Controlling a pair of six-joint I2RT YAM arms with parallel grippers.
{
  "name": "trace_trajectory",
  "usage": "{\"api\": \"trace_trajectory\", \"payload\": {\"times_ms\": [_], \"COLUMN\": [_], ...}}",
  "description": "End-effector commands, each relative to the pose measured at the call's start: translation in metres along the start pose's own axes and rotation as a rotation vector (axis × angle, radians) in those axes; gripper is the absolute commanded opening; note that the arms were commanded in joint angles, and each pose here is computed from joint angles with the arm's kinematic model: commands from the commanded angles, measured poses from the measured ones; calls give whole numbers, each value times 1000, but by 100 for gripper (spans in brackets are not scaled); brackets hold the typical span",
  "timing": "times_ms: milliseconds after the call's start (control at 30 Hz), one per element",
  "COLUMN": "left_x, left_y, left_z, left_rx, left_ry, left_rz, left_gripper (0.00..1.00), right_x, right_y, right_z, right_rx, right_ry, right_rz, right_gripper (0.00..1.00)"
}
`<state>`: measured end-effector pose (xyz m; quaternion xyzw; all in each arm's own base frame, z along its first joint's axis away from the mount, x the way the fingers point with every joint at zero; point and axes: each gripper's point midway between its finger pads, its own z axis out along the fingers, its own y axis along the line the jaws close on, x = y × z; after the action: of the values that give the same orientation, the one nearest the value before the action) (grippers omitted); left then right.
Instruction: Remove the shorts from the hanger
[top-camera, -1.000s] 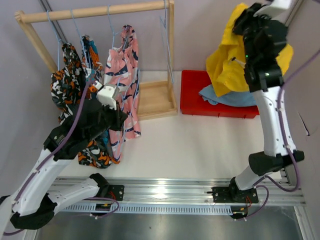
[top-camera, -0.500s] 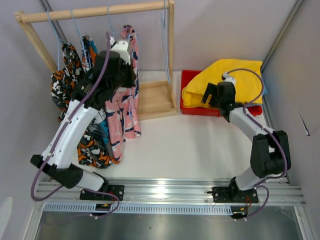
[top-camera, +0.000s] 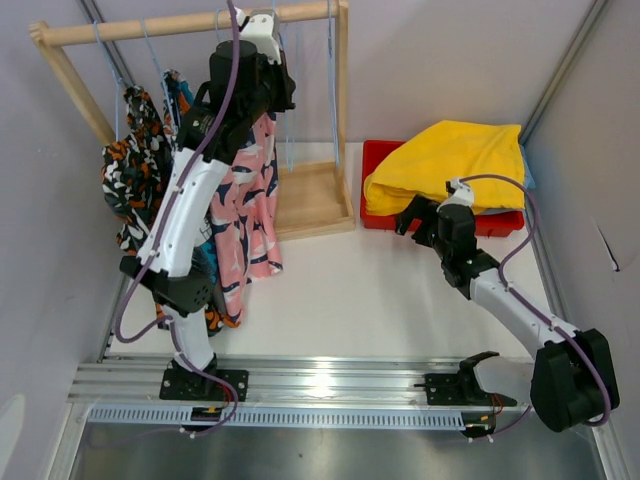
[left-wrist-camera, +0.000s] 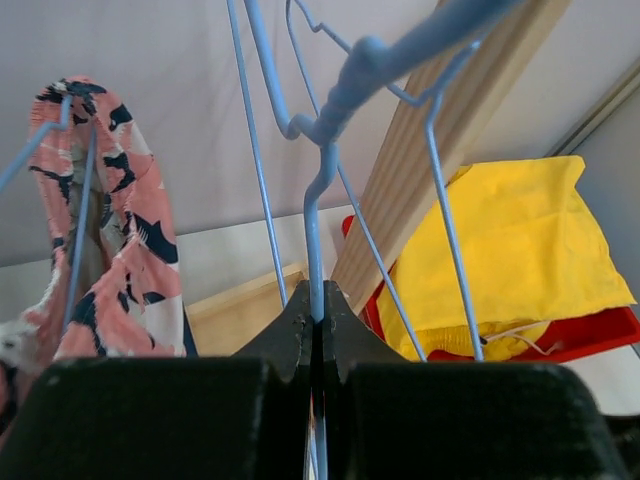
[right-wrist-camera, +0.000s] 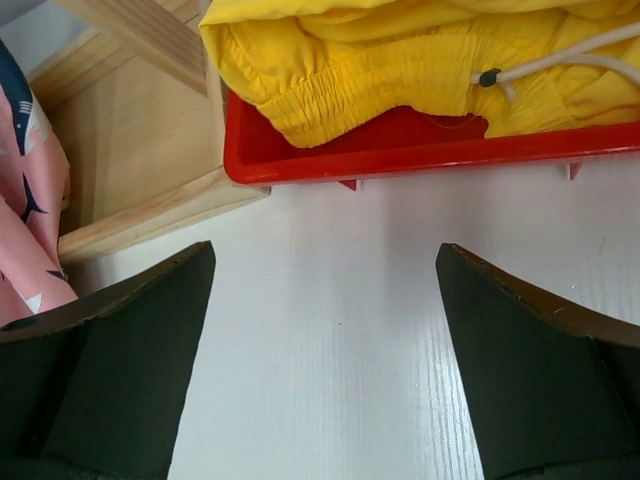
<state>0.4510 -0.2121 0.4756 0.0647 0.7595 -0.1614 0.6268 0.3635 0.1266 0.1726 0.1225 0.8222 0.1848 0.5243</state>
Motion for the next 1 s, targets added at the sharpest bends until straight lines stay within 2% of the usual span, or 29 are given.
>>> {"api": "trace_trajectory", "payload": {"times_ms": [0, 233, 400, 467, 500, 533, 600, 633, 667, 733, 867, 933, 967], "left_x": [-19, -35, -28, -11, -15, -9, -5, -6, 5, -16, -54, -82, -84], "left_y": [2, 7, 5, 4, 3, 3, 0, -3, -8, -13, -20, -15, -11], "left_z": [25, 71, 77, 80, 72, 70, 56, 49, 44, 11, -49, -84, -93], "left_rx": [22, 35, 52, 58, 65, 66, 86, 106, 131, 160, 204, 181, 164], "left_ry": [-91, -204, -191, -138, -143, -121, -90, -82, -42, -80, -157, -233, -232], "left_rz": [-44, -105, -129, -123, -120, -111, -95, -88, -83, -73, -47, -21, -14], "left_gripper": [0, 0, 0, 7, 11, 22, 32, 46, 53, 65, 76, 81, 82], "right_x": [-6, 13, 25, 26, 26, 25, 25, 24, 22, 20, 22, 23, 25], "right_y": [13, 14, 9, 8, 8, 10, 9, 10, 11, 15, 20, 25, 27], "right_z": [-9, -20, -22, -22, -22, -23, -22, -23, -24, -26, -29, -31, -32], "right_rx": [-52, -76, -69, -64, -63, -65, -51, -43, -44, -46, -53, -60, -61], "right_ry": [-55, -34, -15, -8, -7, -6, -2, -2, -5, -8, -8, -5, -2], "right_rz": [31, 14, 8, 7, 8, 12, 18, 17, 17, 13, 11, 8, 3], "right_gripper": [98, 97, 98, 98, 100, 100, 100, 99, 99, 99, 99, 100, 99]}}
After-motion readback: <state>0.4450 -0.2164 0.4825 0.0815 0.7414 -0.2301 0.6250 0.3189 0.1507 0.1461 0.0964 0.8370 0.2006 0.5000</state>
